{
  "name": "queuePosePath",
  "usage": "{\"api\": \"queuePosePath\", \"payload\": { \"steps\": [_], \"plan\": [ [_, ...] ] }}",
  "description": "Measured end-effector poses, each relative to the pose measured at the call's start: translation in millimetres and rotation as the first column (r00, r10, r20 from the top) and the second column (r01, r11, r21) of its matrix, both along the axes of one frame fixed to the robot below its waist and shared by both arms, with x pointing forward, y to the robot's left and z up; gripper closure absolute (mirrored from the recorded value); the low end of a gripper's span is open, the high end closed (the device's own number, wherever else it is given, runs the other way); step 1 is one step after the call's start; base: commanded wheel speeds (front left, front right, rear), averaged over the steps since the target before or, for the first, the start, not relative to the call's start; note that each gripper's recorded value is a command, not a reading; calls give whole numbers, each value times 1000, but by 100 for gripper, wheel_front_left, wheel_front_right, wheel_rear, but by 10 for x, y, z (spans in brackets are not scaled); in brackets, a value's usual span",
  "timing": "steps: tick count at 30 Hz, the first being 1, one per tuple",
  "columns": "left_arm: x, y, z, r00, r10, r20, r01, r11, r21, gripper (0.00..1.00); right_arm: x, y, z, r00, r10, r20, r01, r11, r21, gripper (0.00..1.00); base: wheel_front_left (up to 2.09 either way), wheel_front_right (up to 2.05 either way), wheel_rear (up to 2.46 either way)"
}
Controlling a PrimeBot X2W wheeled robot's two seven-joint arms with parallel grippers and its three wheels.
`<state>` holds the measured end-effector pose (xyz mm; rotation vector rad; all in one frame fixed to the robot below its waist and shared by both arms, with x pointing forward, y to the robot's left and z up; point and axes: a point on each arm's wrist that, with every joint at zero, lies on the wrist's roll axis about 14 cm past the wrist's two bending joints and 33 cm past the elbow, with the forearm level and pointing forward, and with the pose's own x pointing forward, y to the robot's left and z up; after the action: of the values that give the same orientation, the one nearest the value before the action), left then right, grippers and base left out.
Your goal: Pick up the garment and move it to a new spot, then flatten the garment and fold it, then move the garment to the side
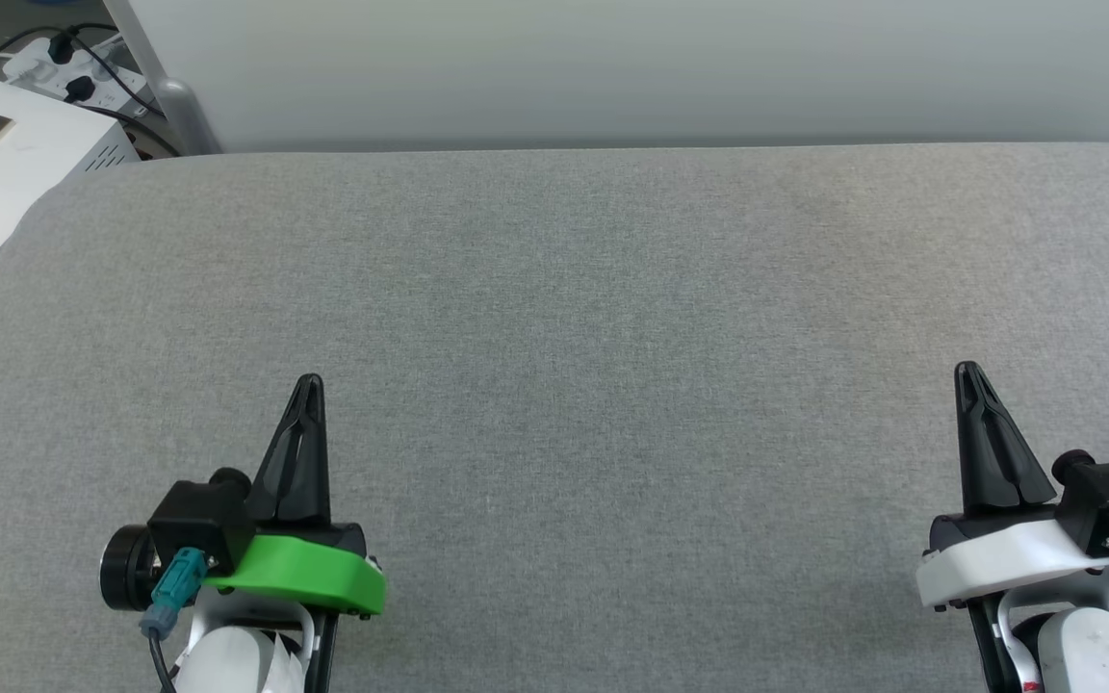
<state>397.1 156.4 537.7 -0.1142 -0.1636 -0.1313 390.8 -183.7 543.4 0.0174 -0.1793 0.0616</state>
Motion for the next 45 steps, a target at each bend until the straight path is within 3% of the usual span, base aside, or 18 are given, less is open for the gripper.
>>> {"api": "queuePosePath", "payload": {
  "steps": [45],
  "plan": [
    [-59, 50, 31, 998, 35, -44, -33, 997, 63, 100, -37, 95, 15, 998, 26, -51, -27, 999, -25, 100, 0, 0, 0]
  ]
}}
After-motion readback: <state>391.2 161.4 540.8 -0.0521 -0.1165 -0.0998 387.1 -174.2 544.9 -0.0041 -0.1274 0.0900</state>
